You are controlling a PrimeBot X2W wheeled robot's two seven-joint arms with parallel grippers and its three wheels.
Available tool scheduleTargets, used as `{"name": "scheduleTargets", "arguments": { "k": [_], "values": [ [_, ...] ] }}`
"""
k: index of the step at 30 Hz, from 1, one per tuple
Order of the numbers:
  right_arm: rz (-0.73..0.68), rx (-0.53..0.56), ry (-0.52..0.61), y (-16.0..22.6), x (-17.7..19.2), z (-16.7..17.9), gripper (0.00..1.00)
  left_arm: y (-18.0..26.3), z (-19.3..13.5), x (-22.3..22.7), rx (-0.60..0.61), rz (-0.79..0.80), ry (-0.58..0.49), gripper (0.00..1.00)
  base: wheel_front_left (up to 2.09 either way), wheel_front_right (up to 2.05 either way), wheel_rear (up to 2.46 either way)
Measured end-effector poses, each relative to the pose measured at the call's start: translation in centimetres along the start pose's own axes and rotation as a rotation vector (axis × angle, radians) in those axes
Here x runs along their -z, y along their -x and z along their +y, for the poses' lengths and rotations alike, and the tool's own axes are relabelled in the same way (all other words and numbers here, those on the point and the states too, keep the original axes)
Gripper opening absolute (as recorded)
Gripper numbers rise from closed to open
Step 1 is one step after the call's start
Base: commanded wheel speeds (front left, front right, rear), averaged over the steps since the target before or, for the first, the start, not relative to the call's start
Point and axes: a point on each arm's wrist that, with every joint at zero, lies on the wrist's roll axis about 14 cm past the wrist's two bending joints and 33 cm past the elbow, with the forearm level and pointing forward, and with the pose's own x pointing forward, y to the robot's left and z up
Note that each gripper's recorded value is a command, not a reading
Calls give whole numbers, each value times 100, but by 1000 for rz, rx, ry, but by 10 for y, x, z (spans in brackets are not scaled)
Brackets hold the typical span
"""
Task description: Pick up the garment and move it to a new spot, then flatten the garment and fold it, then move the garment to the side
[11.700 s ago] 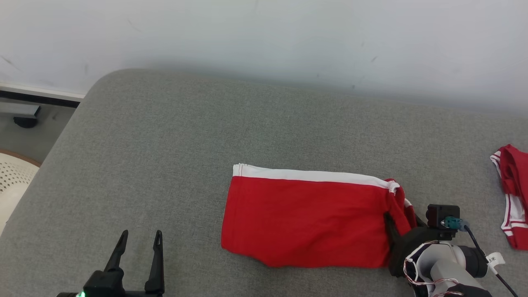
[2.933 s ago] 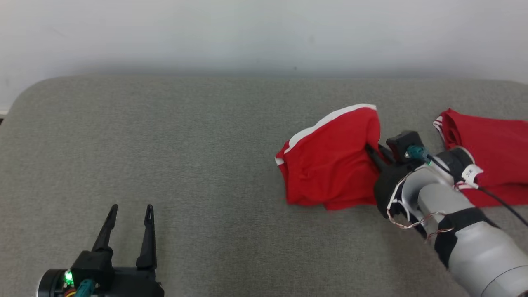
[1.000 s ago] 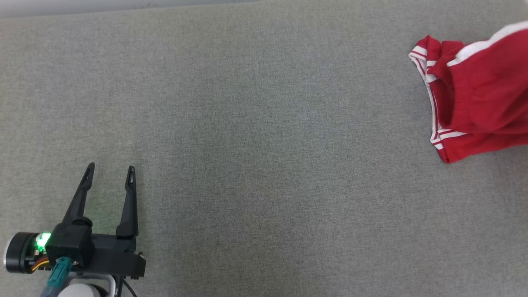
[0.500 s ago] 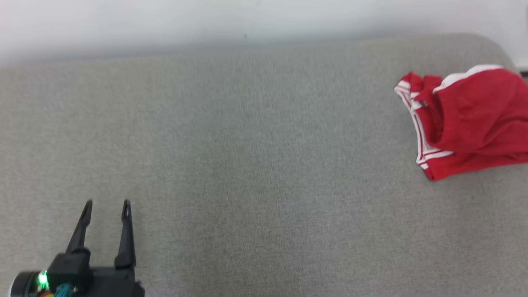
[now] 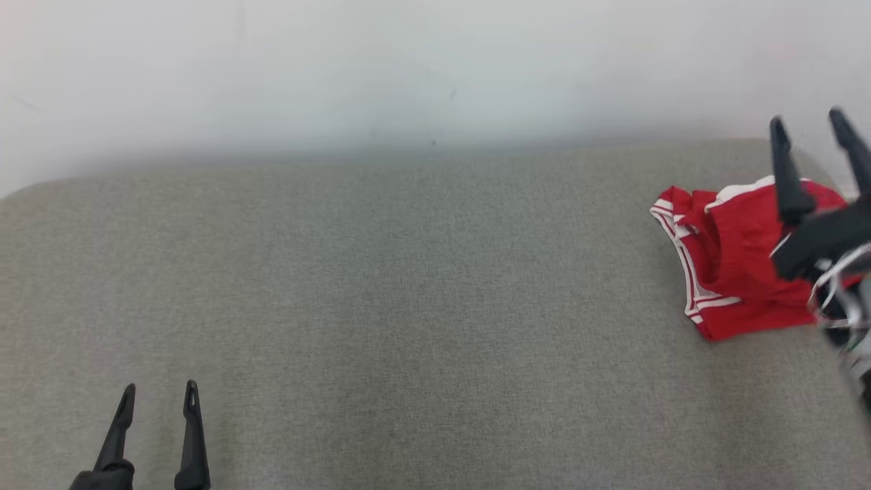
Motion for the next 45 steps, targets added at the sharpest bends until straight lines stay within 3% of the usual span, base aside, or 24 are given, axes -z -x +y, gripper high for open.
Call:
{"name": "scheduleTargets", "arguments": {
  "k": [6, 21, 34, 45],
  "values": [
    [-52, 13, -73, 40, 16, 36, 100, 14, 6, -8, -19, -18, -1, 100, 0, 0, 0],
    [47, 12, -230, 126, 69, 113, 100, 39, 14, -13, -48, -28, -28, 100, 0, 0, 0],
    [43, -85, -234, 143, 64, 151, 100, 41, 4, -11, -11, -24, -33, 100, 0, 0, 0],
    [54, -109, -266, 146, 66, 161, 100, 42, 4, -8, -18, -16, -32, 100, 0, 0, 0]
  ]
}}
